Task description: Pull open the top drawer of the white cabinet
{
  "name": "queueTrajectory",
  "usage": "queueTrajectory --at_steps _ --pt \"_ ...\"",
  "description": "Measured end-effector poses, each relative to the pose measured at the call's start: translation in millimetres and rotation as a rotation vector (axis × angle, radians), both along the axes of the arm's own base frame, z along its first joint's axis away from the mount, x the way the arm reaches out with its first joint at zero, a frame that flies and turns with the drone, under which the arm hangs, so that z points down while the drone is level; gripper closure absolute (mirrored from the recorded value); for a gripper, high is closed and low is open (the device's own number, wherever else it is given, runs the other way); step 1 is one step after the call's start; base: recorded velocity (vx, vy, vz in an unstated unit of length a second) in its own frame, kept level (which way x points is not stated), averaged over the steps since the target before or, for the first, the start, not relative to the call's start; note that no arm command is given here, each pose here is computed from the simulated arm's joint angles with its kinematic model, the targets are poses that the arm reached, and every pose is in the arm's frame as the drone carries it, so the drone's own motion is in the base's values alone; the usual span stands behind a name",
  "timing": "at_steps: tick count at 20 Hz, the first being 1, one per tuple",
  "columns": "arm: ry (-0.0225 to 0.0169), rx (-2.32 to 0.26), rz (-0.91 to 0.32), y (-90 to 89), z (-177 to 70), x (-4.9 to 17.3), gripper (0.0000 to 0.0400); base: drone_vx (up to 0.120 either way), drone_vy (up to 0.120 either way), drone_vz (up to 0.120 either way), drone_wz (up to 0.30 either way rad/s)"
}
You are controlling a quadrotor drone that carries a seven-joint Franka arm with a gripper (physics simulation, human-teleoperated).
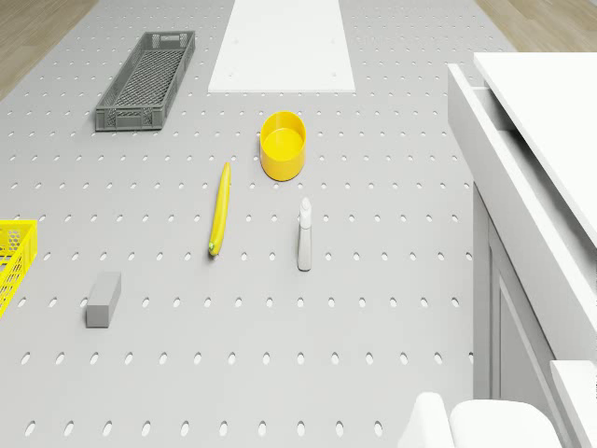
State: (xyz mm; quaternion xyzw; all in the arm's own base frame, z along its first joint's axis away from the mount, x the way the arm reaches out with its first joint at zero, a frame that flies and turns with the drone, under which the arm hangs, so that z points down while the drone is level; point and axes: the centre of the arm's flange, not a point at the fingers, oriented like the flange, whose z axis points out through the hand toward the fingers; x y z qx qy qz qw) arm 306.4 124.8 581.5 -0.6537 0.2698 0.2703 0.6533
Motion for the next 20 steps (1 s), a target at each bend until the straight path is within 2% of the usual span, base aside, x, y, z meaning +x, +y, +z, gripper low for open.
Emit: queueTrajectory --at_steps 2,4,7,10,14,15,16,18,20 --pt "-0.0004 0.000 0.000 -8.4 0.1 0.0 0.0278 0.000 0.000 0.000 0.000" --pt "-0.0007 0.000 0.000 -14.7 0.1 0.0 0.0206 0.000 0.000 0.000 0.000" --pt "-0.0009 0.001 0.000 -14.6 0.0 0.0 0.0147 0.000 0.000 0.000 0.000" --pt "-0.0010 0.001 0.000 -6.5 0.0 0.0 0.0120 0.000 0.000 0.000 0.000" --pt "-0.0011 0.001 0.000 3.4 0.0 0.0 0.0104 0.000 0.000 0.000 0.000" --pt "-0.0011 0.001 0.000 5.0 0.0 0.0 0.0118 0.000 0.000 0.000 0.000" --pt "-0.0011 0.001 0.000 6.2 0.0 0.0 0.0157 0.000 0.000 0.000 0.000" --pt "-0.0011 0.001 0.000 8.0 -0.1 0.0 0.0211 0.000 0.000 0.000 0.000" --pt "-0.0012 0.001 0.000 9.2 -0.1 0.0 0.0244 0.000 0.000 0.000 0.000"
